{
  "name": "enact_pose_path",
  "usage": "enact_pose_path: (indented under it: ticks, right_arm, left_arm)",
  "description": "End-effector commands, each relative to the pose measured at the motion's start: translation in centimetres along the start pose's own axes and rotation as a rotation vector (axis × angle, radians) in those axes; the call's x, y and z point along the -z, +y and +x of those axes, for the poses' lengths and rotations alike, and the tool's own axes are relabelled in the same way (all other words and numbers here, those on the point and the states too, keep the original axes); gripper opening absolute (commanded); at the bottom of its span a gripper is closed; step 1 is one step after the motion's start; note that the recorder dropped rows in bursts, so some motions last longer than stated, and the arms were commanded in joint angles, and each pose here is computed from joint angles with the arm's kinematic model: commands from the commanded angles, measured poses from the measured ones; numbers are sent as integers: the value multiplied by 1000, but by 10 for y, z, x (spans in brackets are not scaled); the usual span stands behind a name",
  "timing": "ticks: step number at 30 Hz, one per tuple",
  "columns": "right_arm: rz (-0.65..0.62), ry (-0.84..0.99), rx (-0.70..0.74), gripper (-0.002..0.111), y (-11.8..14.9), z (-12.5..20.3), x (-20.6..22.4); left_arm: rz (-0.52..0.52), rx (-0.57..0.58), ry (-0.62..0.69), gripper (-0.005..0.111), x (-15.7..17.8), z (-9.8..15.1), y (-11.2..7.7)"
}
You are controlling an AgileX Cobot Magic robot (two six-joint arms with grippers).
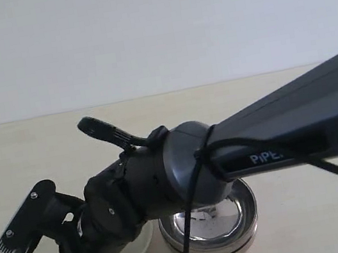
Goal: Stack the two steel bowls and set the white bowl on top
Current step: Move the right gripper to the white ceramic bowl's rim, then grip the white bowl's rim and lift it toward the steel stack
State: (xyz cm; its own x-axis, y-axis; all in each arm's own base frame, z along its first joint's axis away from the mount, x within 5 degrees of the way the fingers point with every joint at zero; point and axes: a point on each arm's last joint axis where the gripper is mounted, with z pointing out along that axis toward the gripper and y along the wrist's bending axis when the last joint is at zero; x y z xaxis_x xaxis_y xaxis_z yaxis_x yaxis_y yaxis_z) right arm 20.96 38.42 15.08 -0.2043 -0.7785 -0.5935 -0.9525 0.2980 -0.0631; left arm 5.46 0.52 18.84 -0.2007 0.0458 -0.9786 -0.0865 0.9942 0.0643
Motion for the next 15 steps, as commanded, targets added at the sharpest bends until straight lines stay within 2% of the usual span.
enact_pose_path:
  ticks: [1, 8, 10, 12, 15]
  right_arm:
    - [39, 31, 0, 58, -4, 2, -4]
    - [43, 120, 6, 58, -4, 16, -18]
    - [45, 117, 5, 54, -4, 16, -19]
    - [45, 115, 5, 43, -5, 12, -17]
    - [46, 111, 20, 11, -6, 6, -15]
  left_arm:
    - [0, 14, 1, 4, 0, 1, 0]
    - [0, 14, 1, 4, 0, 1, 0]
    - [0, 14, 1, 4, 0, 1, 0]
    - [0, 14, 1, 4, 0, 1, 0]
    - [0, 14, 1, 4, 0, 1, 0]
